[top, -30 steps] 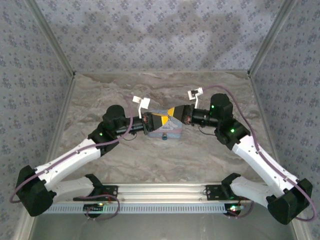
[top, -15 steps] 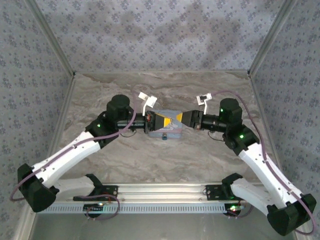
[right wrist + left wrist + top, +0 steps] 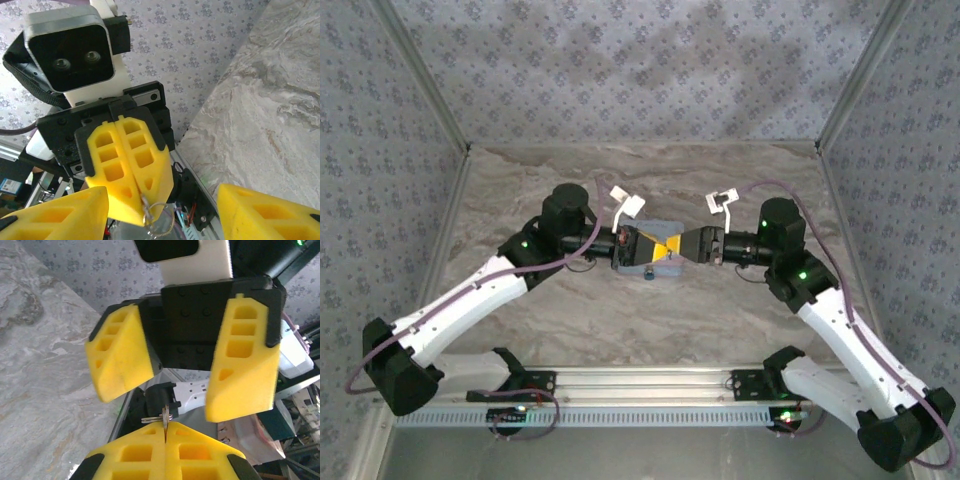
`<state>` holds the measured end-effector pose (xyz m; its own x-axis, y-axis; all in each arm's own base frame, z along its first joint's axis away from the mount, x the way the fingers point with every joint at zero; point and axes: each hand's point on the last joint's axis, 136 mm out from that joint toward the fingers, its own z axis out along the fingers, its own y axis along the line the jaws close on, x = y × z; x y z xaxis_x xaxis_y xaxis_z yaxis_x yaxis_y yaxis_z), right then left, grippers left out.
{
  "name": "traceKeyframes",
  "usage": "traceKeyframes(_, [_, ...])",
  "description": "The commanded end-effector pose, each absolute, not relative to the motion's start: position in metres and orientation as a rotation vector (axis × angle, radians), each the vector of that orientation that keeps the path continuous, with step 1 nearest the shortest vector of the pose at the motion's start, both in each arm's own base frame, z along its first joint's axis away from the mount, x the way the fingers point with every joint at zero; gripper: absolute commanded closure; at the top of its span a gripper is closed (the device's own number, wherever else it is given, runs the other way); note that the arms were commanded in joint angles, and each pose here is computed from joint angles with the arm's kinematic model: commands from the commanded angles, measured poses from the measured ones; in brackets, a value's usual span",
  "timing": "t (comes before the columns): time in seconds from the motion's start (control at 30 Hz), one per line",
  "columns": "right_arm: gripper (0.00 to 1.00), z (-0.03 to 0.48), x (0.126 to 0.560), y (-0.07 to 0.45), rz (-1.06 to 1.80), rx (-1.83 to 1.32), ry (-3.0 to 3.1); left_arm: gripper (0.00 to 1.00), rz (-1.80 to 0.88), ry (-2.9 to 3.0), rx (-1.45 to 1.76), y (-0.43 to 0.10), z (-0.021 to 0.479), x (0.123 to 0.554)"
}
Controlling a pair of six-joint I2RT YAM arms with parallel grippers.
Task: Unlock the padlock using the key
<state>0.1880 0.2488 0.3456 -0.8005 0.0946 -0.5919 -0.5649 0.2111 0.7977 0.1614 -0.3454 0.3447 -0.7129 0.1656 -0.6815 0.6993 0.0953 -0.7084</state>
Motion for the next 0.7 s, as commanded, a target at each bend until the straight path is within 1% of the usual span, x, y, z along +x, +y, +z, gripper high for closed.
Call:
traceKeyframes(0.0, [0.48, 0.353, 0.181, 0.253, 1.660, -0.503, 1.919, 1.00, -1.689, 1.872, 0.913, -0.349, 0.364, 0.154])
traceKeyframes(0.13, [0.67, 0.356, 0.177, 0.255, 1.670, -0.533, 1.905, 1.00, -1.688, 1.867, 0.917, -0.348, 0.363, 0.153])
traceKeyframes(0.27, [0.82, 0.355, 0.174, 0.256, 1.676, -0.555, 1.906, 1.00, -1.689, 1.866, 0.920, -0.348, 0.363, 0.152])
traceKeyframes(0.4, [1.00, 0.356, 0.170, 0.256, 1.672, -0.584, 1.895, 1.00, -1.688, 1.865, 0.923, -0.348, 0.364, 0.152])
traceKeyframes(0.6, [1.00, 0.354, 0.168, 0.254, 1.640, -0.585, 1.892, 1.00, -1.655, 1.870, 0.901, -0.345, 0.363, 0.156])
traceKeyframes(0.63, [1.00, 0.353, 0.169, 0.252, 1.628, -0.573, 1.891, 0.98, -1.653, 1.866, 0.899, -0.344, 0.364, 0.155])
traceKeyframes(0.67, [1.00, 0.354, 0.170, 0.251, 1.620, -0.564, 1.888, 0.92, -1.648, 1.864, 0.893, -0.344, 0.365, 0.156])
